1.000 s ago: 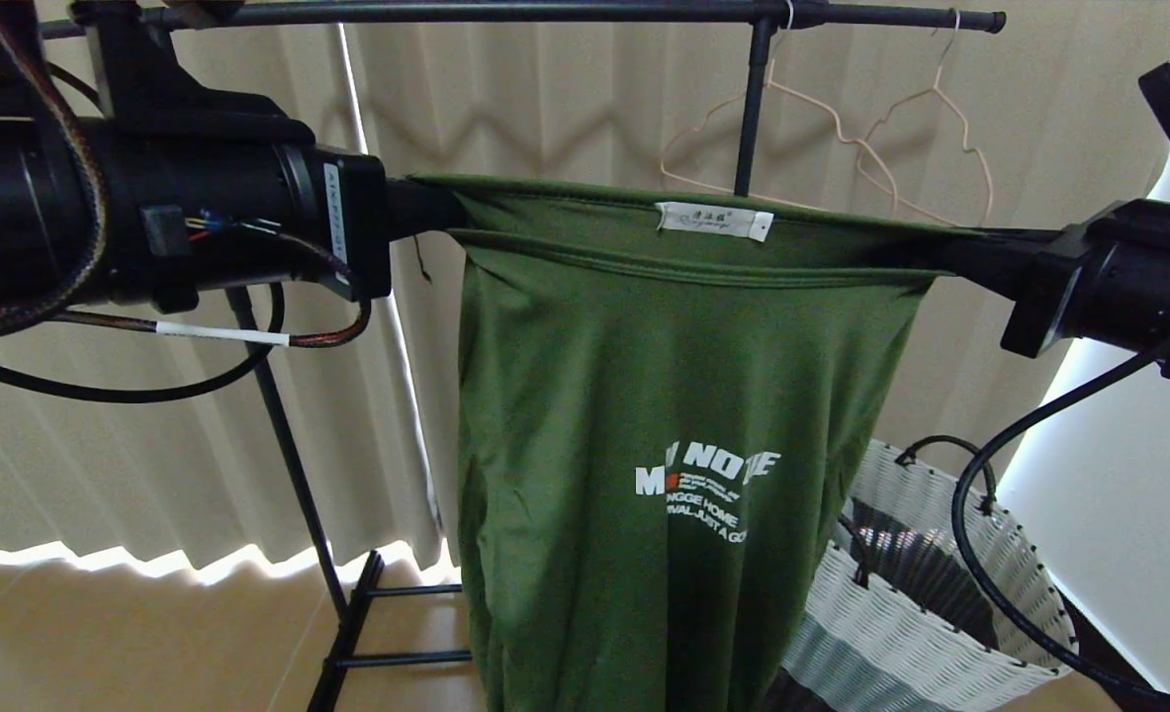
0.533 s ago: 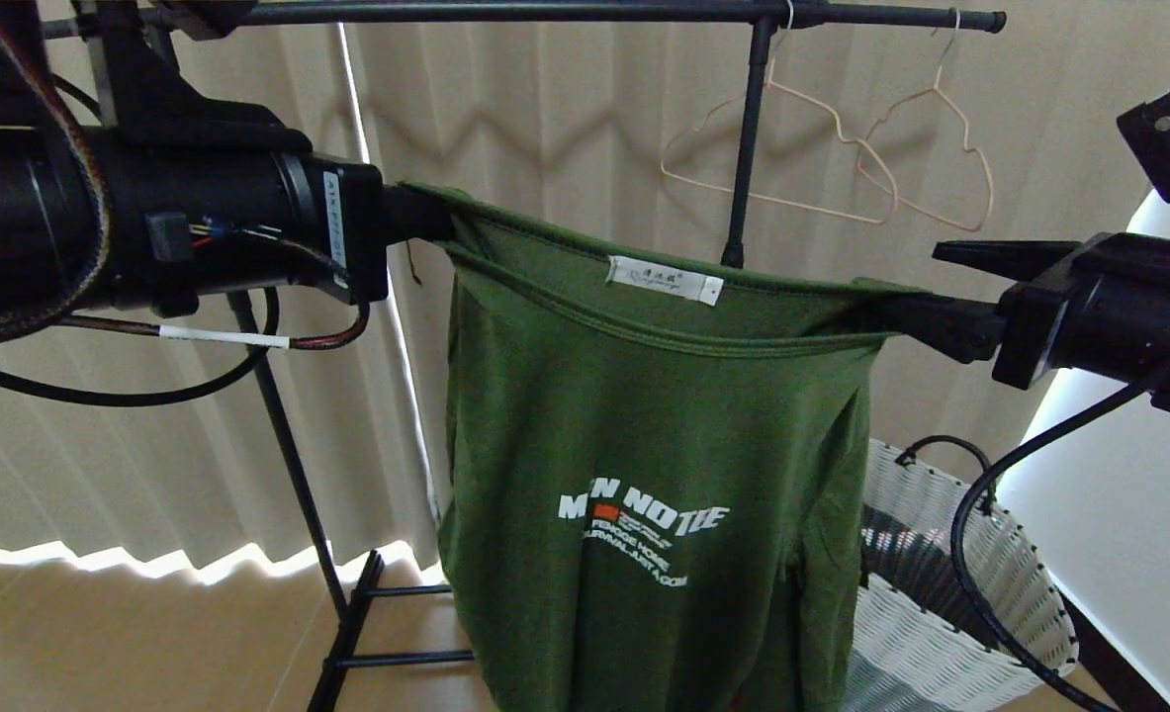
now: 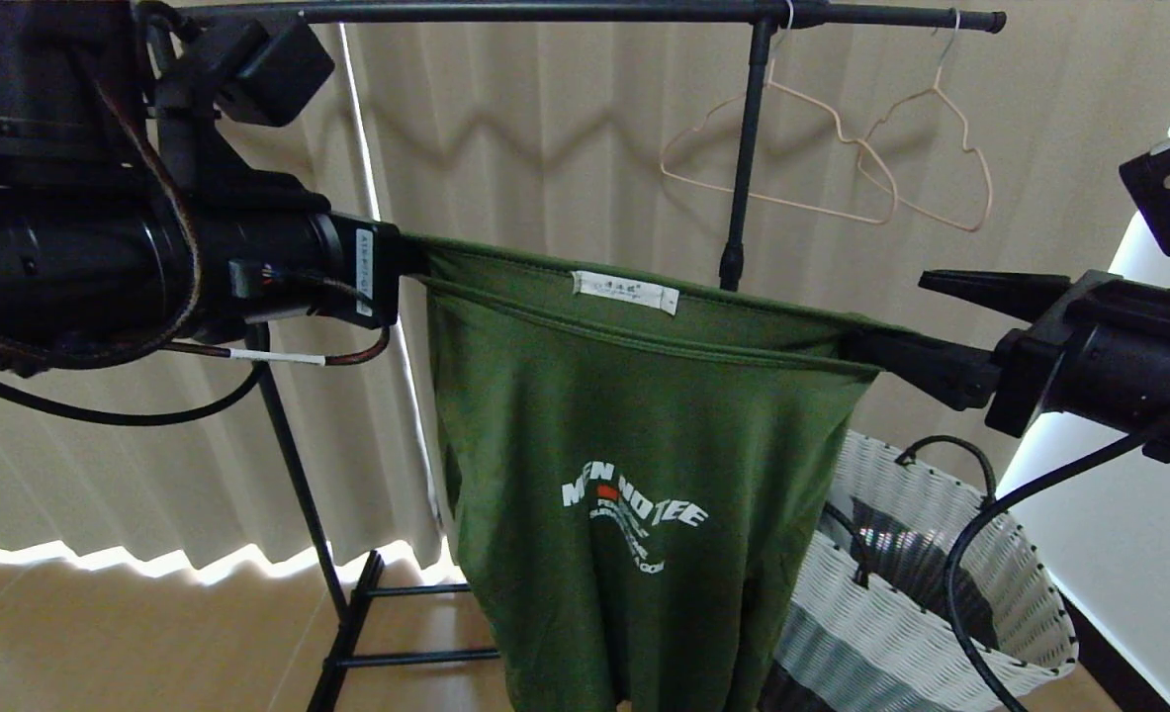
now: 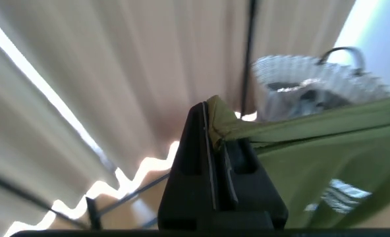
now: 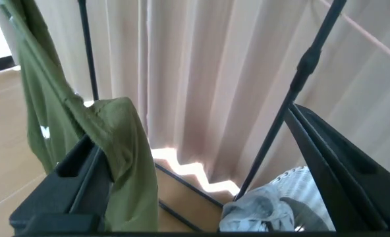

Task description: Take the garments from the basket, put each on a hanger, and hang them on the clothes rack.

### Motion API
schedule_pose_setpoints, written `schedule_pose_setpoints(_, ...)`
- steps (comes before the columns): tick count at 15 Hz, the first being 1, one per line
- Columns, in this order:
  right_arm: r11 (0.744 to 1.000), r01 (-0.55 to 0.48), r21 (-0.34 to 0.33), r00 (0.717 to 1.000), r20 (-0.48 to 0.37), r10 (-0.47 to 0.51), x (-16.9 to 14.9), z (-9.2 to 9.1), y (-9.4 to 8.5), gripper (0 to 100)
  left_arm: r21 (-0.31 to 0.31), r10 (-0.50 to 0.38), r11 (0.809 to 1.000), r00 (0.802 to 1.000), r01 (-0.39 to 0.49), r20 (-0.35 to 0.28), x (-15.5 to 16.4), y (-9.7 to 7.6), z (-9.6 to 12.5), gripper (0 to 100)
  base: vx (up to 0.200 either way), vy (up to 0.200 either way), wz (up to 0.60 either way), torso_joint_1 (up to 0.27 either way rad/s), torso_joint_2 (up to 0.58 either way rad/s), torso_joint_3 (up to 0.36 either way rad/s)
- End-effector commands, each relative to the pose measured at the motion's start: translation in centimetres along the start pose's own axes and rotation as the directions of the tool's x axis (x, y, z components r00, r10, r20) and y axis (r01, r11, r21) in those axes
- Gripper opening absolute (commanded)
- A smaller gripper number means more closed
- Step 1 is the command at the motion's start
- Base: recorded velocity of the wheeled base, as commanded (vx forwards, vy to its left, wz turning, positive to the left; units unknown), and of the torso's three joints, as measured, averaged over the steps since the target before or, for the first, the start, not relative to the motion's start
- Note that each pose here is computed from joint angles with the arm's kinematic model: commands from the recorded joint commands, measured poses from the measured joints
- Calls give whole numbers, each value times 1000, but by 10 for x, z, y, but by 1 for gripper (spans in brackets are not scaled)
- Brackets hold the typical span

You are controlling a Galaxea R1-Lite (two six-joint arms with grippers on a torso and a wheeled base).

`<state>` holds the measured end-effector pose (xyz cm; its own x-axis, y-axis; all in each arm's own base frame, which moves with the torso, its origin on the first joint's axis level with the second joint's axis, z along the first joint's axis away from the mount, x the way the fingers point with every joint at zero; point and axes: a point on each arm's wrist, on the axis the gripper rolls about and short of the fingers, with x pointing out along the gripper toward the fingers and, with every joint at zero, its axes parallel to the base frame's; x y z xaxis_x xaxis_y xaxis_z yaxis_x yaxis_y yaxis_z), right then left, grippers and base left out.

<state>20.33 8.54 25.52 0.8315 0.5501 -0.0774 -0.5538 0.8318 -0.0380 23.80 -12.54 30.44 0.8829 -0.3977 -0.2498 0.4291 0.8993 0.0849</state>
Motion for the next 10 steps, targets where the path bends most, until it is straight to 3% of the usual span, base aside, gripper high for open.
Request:
schedule_pose_setpoints(1, 1000, -1, 8, 1000, -4, 1, 0, -1, 0, 100, -5, 31, 999, 999, -32, -41, 6, 8, -12, 0, 0, 0, 0, 0, 0, 0)
schedule_pose_setpoints(5, 1000, -8, 27, 1000, 0, 8, -4, -1, 2, 100, -17, 57, 998, 996, -58, -70, 8, 15, -20, 0, 0, 0, 0, 0, 0, 0)
schedule_pose_setpoints(7, 992, -116, 43, 993, -31, 117, -6, -12, 15, 100, -39, 34, 999, 998, -36, -59, 7, 11, -18, 0, 0, 0, 0, 0, 0, 0)
schedule_pose_setpoints(10, 976, -198, 89, 979, -35, 202, -7, -15, 25, 100, -50, 15, 999, 999, -17, -42, 2, 5, -16, 0, 0, 0, 0, 0, 0, 0)
